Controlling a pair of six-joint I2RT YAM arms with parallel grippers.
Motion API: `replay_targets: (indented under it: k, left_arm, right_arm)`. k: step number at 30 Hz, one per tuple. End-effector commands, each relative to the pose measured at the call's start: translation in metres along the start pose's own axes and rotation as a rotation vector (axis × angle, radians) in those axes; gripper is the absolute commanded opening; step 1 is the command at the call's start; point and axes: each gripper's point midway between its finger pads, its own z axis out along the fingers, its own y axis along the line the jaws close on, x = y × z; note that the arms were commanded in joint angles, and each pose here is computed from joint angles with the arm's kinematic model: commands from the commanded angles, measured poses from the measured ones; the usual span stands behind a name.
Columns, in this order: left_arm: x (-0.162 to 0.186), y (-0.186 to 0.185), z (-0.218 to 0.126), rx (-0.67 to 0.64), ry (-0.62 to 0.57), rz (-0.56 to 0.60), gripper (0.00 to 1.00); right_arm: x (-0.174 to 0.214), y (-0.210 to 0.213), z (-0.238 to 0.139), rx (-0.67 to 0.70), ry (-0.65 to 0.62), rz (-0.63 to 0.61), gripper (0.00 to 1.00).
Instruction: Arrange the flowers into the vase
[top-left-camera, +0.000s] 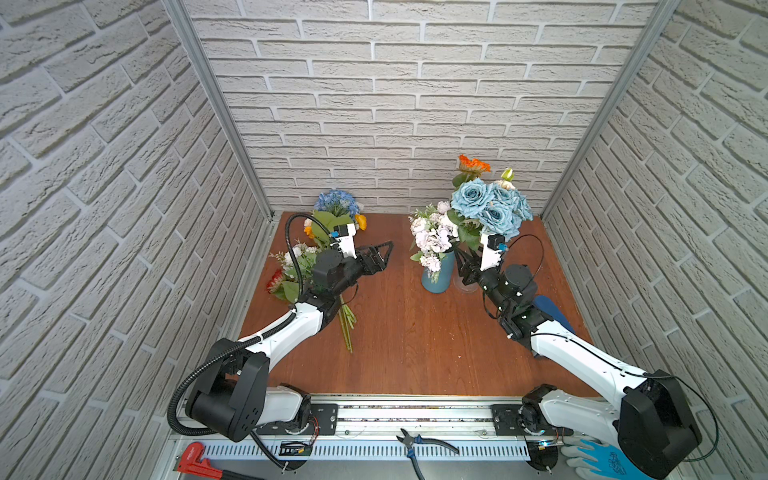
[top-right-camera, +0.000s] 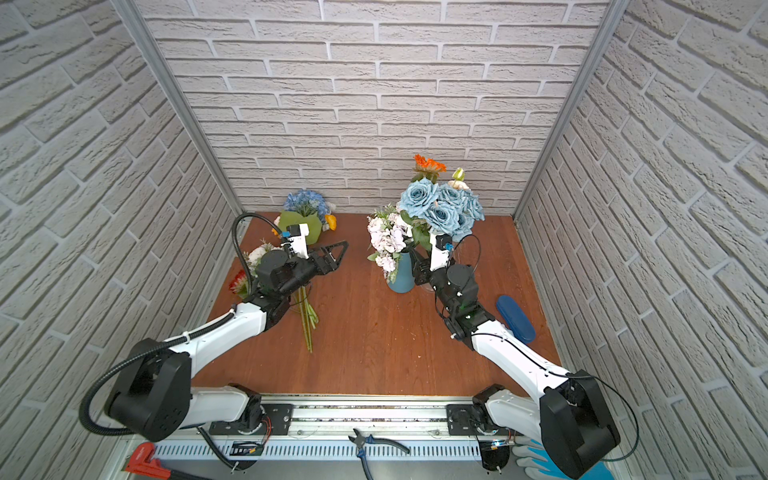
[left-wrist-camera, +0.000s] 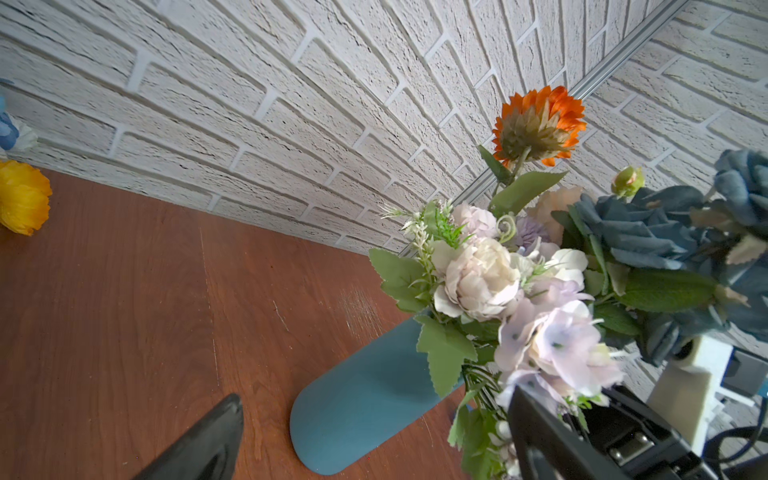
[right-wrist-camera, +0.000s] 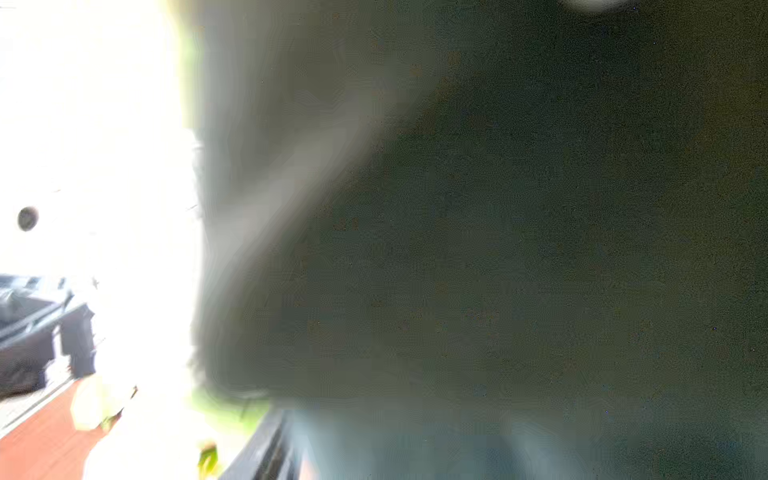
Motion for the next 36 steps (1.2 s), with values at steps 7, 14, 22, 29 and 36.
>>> replay_targets:
  k: [7,14,22,29,36]
  left_arm:
    - [-0.007,-0.009,-0.004,0.024,-0.034,0.033,0.98]
    - [-0.006,-0.014,-0.001,0.034,-0.025,0.035,0.98]
    - [-0.005,-0.022,0.007,0.043,-0.007,0.051,0.98]
    - [-0.004,-0.026,0.01,0.037,0.015,0.072,0.98]
    - [-0.005,-0.025,0.011,0.016,0.021,0.09,0.98]
  right_arm:
    - [0.019,-0.006,-0.047,0.002,0.009,0.079,0.6]
    - [0.038,-0.017,-0.062,0.043,0.034,0.042,0.6]
    - [0.038,-0.031,-0.056,0.046,-0.046,0.097,0.55]
    - [0.0,-0.03,-0.023,-0.091,-0.174,0.186,0.54]
    - [-0.024,-0.023,-0.01,-0.235,-0.319,0.219,0.54]
